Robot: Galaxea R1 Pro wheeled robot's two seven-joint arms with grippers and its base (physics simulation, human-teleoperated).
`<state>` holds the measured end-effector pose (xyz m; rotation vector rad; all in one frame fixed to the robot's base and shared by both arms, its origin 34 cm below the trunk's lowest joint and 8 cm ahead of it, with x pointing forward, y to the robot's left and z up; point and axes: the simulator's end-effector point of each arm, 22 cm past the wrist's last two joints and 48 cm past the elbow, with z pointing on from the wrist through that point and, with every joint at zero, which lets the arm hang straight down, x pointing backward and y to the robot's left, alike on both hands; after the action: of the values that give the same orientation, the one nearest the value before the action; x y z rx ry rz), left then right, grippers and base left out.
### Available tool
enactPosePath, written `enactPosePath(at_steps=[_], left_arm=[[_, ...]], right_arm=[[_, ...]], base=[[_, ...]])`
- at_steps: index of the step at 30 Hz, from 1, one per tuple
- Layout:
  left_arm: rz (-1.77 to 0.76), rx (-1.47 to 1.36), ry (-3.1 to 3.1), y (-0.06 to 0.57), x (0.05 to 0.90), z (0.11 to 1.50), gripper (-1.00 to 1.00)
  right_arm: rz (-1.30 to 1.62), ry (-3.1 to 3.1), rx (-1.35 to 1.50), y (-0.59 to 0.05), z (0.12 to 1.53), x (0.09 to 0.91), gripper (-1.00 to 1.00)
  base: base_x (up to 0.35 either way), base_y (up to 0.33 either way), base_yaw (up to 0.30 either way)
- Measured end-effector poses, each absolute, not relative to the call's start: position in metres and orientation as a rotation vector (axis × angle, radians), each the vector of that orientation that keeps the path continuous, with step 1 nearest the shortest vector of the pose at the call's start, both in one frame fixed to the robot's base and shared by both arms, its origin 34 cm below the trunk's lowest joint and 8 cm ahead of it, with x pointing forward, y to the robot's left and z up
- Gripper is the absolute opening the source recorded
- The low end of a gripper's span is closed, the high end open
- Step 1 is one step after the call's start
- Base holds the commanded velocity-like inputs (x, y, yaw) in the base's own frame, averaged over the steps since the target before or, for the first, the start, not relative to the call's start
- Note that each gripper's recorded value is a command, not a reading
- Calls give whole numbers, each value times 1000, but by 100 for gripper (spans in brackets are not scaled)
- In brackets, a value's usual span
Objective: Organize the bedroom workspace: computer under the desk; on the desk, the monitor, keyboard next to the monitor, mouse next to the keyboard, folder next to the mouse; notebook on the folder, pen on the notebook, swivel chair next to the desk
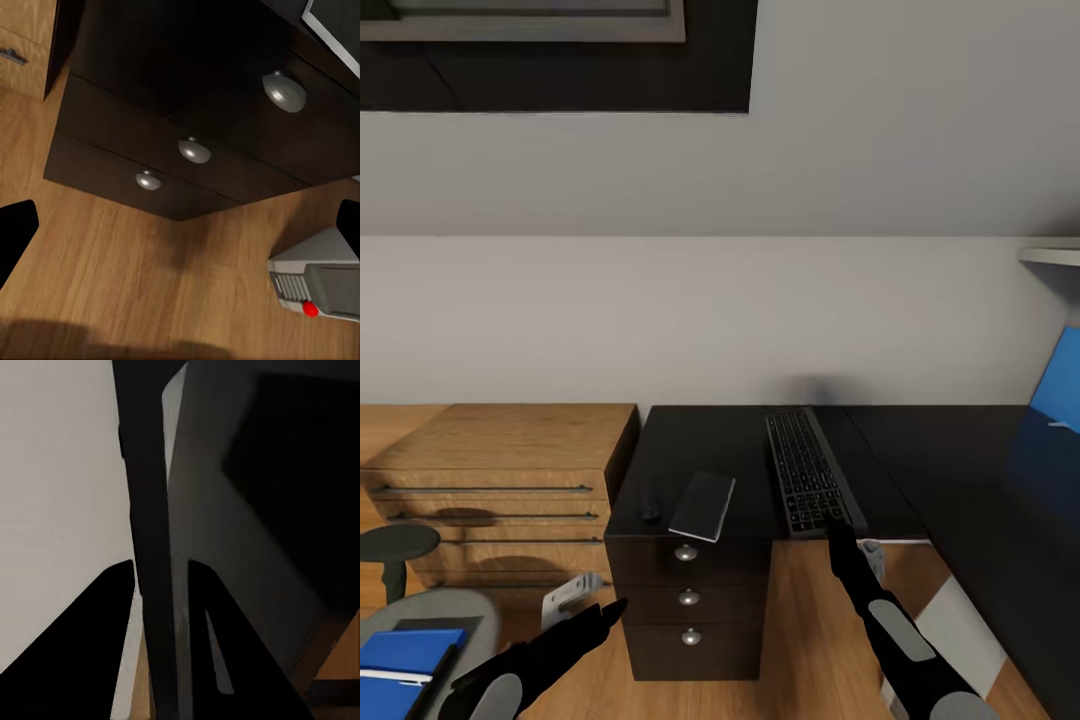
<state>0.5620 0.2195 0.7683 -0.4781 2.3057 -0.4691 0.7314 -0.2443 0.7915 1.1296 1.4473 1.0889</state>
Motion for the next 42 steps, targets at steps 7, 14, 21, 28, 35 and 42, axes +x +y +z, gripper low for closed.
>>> enactPosePath(at_steps=[7,14,21,28,35,42], left_arm=[[-468,-453,2356,208,553,761,100],[-338,-446,2470,222,527,713,100],[-249,-302,2464,200,514,698,100],[-205,-301,2517,208,497,683,100],[-189,-310,2531,213,492,686,100],[-185,-307,2531,213,492,696,100]], right_arm=[[1115,1397,1085,-244,842,746,-100],[1102,1394,1080,-246,883,757,-100],[1083,1373,1059,-258,941,767,-100],[1079,1369,1049,-260,956,764,-100],[1063,1387,1027,-257,963,762,-100],[1058,1398,1035,-256,963,756,-100]], base=[[0,0,0],[0,0,0],[0,0,0],[-15,0,0],[-266,0,0],[-335,0,0]])
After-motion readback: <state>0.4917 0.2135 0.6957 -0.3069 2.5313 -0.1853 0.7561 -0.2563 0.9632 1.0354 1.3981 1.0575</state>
